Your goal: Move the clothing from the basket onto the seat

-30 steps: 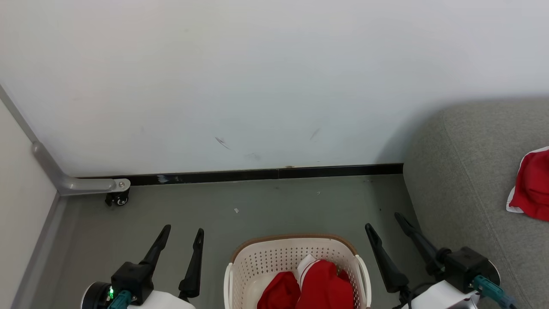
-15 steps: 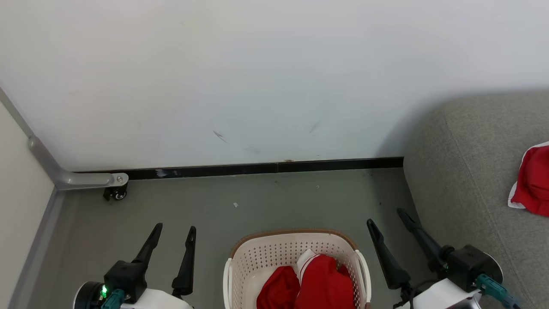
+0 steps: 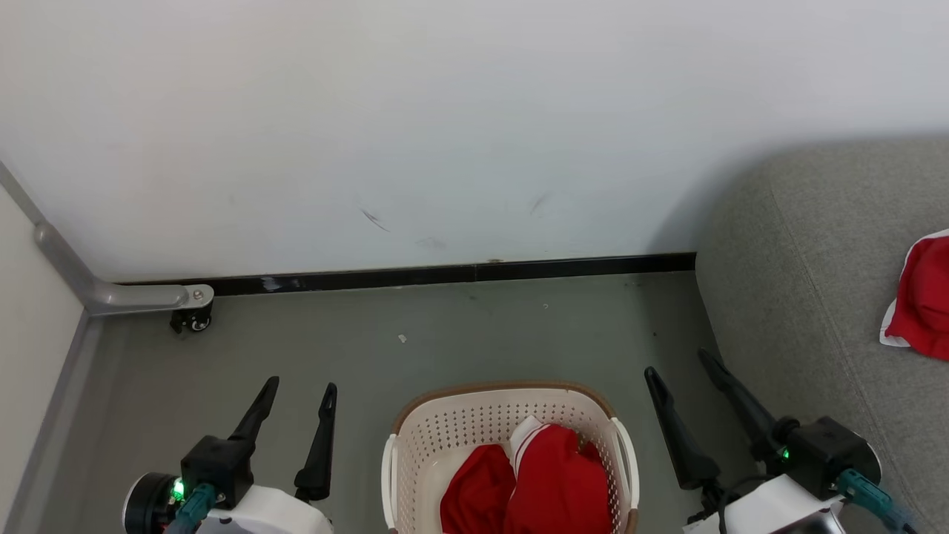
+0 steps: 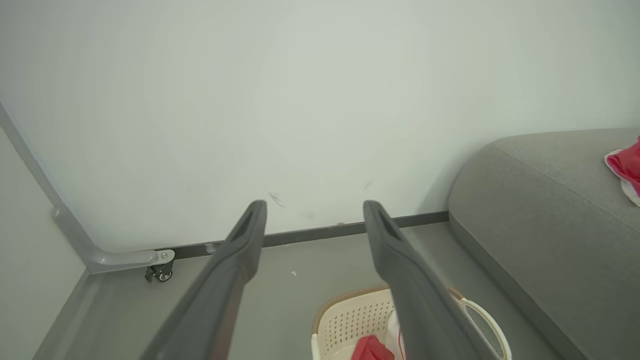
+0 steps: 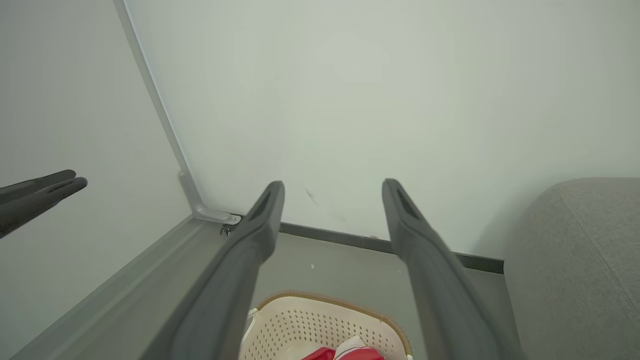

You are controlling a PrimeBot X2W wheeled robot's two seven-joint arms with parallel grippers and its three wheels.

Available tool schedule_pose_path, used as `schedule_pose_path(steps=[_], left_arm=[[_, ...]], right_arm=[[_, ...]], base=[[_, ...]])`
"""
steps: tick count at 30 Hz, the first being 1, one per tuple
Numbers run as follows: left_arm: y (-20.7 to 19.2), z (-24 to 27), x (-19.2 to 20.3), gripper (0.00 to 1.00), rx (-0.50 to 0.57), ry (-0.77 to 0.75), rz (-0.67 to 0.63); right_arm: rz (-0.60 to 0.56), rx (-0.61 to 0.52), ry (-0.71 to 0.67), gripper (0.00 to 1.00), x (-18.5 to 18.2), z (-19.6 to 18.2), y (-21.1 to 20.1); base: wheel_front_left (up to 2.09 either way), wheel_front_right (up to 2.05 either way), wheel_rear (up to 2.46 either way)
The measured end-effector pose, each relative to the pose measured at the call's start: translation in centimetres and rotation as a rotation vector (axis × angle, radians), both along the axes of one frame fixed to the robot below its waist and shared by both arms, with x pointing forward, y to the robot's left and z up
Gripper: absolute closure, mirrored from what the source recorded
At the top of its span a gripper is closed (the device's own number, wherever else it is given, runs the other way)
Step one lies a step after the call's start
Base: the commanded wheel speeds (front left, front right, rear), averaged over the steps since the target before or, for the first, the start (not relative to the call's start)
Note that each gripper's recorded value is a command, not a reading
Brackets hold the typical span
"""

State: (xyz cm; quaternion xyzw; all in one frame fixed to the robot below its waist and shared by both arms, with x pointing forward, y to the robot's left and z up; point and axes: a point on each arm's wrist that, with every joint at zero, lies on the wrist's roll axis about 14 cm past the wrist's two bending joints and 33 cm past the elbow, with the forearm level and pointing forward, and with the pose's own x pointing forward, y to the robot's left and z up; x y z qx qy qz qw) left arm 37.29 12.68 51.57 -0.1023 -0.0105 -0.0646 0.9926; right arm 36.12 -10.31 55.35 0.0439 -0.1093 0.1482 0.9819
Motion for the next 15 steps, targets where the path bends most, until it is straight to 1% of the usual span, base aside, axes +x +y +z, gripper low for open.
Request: schedule_pose_path(steps=[11,15], left_arm=[[-3.5,-2.1,1.6,0.00,0.037,0.087,-0.139],[-5.9,-3.2,2.1,0.00,0.047,0.129,-0.215]], right_arm=[[-0.059,-0.005,0.005,0.00,0.7,-0.2,-1.8],[-0.089,-0.007,0.010,0.00,1.1,-0.4,-2.8]], base=[[0.00,0.00,0.00],[0.00,0.00,0.00]])
